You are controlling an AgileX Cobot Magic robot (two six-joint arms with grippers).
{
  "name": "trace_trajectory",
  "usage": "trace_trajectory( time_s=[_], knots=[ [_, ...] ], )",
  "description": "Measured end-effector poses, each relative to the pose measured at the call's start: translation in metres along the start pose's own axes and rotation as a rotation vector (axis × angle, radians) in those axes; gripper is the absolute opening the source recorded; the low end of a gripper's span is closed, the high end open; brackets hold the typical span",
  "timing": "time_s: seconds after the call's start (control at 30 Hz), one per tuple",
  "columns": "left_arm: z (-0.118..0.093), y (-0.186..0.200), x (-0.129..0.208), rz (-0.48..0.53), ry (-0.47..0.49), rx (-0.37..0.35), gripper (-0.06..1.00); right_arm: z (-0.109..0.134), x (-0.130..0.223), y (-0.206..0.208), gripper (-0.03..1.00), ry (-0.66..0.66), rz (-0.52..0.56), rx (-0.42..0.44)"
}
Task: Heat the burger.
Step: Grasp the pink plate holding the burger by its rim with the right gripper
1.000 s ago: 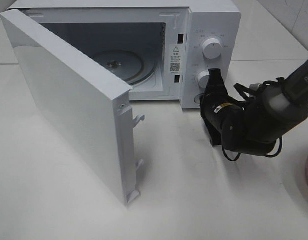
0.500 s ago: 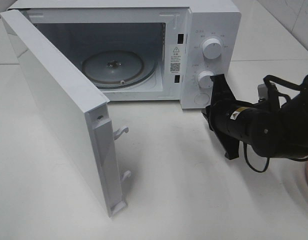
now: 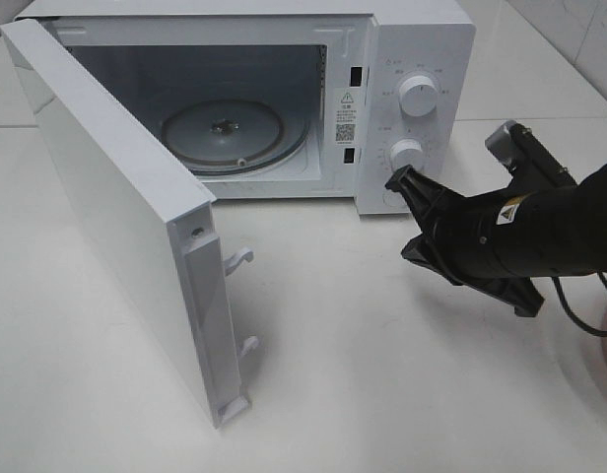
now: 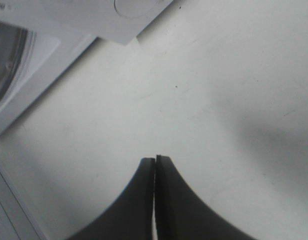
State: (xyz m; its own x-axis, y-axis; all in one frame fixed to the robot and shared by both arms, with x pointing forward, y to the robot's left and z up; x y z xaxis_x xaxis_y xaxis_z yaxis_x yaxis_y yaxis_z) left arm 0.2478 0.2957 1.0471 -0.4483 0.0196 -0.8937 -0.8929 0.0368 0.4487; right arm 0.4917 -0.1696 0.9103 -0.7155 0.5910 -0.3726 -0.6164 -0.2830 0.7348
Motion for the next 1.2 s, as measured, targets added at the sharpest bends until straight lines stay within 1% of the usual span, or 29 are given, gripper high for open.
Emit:
trace_trajectory(
  time_s=[0.03,0.07,0.1,0.13,0.17,0.2,0.23,0.27,0.3,0.33,0.37,0.4,0.43,0.47,0.5,0.53,0.57,0.6,0.63,0.67,0.7,0.77,0.8,0.87,0.9,0.97,1.1,1.17,1.2],
  knots=[
    [0.000,0.000,0.000,0.000,0.000,0.000,0.97,0.000,0.000,0.000,0.03,0.000,0.000,0.000],
    [0.000,0.000,0.000,0.000,0.000,0.000,0.97,0.000,0.001,0.003,0.03,0.050,0.016,0.006],
    [0.000,0.000,0.000,0.000,0.000,0.000,0.97,0.000,0.004,0.010,0.03,0.134,0.053,0.019],
    [0.000,0.000,0.000,0.000,0.000,0.000,0.97,0.000,0.004,0.010,0.03,0.134,0.053,0.019],
    [0.000,0.000,0.000,0.000,0.000,0.000,0.97,0.000,0.005,0.014,0.03,0.182,0.075,0.026],
    [0.000,0.000,0.000,0.000,0.000,0.000,0.97,-0.002,0.009,0.021,0.03,0.261,0.123,0.042],
    [0.000,0.000,0.000,0.000,0.000,0.000,0.97,-0.002,0.009,0.021,0.03,0.261,0.123,0.042],
    [0.000,0.000,0.000,0.000,0.000,0.000,0.97,-0.003,0.012,0.024,0.03,0.303,0.151,0.051],
    [0.000,0.000,0.000,0.000,0.000,0.000,0.97,-0.005,0.015,0.030,0.03,0.382,0.196,0.061],
    [0.000,0.000,0.000,0.000,0.000,0.000,0.97,-0.005,0.015,0.030,0.03,0.382,0.196,0.061],
    [0.000,0.000,0.000,0.000,0.000,0.000,0.97,-0.005,0.016,0.033,0.03,0.416,0.214,0.063],
    [0.000,0.000,0.000,0.000,0.000,0.000,0.97,-0.008,0.020,0.039,0.03,0.494,0.264,0.074],
    [0.000,0.000,0.000,0.000,0.000,0.000,0.97,-0.008,0.020,0.039,0.03,0.494,0.264,0.074],
    [0.000,0.000,0.000,0.000,0.000,0.000,0.97,-0.011,0.023,0.044,0.03,0.560,0.309,0.084],
    [0.000,0.000,0.000,0.000,0.000,0.000,0.97,-0.011,0.023,0.044,0.03,0.560,0.309,0.084],
    [0.000,0.000,0.000,0.000,0.000,0.000,0.97,-0.012,0.024,0.047,0.04,0.596,0.326,0.087],
    [0.000,0.000,0.000,0.000,0.000,0.000,0.97,-0.015,0.026,0.052,0.04,0.671,0.362,0.095],
    [0.000,0.000,0.000,0.000,0.000,0.000,0.97,-0.015,0.026,0.052,0.04,0.671,0.362,0.095],
    [0.000,0.000,0.000,0.000,0.000,0.000,0.97,-0.016,0.027,0.054,0.04,0.700,0.376,0.098],
    [0.000,0.000,0.000,0.000,0.000,0.000,0.97,-0.018,0.028,0.059,0.05,0.756,0.400,0.105],
    [0.000,0.000,0.000,0.000,0.000,0.000,0.97,-0.018,0.028,0.059,0.05,0.756,0.400,0.105],
    [0.000,0.000,0.000,0.000,0.000,0.000,0.97,-0.018,0.028,0.066,0.06,0.813,0.444,0.122],
    [0.000,0.000,0.000,0.000,0.000,0.000,0.97,-0.018,0.028,0.066,0.06,0.813,0.444,0.122],
    [0.000,0.000,0.000,0.000,0.000,0.000,0.97,-0.015,0.024,0.073,0.07,0.855,0.485,0.147],
    [0.000,0.000,0.000,0.000,0.000,0.000,0.97,-0.015,0.024,0.073,0.07,0.855,0.485,0.147],
    [0.000,0.000,0.000,0.000,0.000,0.000,0.97,-0.010,0.019,0.079,0.09,0.898,0.518,0.177],
    [0.000,0.000,0.000,0.000,0.000,0.000,0.97,-0.008,0.012,0.085,0.11,0.917,0.542,0.211],
    [0.000,0.000,0.000,0.000,0.000,0.000,0.97,-0.012,0.002,0.087,0.15,0.894,0.545,0.245],
    [0.000,0.000,0.000,0.000,0.000,0.000,0.97,-0.012,0.002,0.087,0.15,0.894,0.545,0.245]
  ],
)
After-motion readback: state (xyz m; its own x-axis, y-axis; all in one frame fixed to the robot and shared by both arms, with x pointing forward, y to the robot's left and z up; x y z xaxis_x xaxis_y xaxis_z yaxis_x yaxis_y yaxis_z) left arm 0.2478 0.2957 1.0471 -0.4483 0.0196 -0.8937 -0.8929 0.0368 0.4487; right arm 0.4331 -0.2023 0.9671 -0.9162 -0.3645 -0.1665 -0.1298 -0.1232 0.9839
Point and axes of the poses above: a point on each arm's last joint axis where the gripper is mounted, y pointing back along that axis away from the gripper, z along the wrist's bending axis when the last joint is at zero, x = y × z, the point moved 2 cm from there along -y, pointing out along that axis toward the gripper, and after that the axes turned 2 degrees about y, right-handed, at the moved point
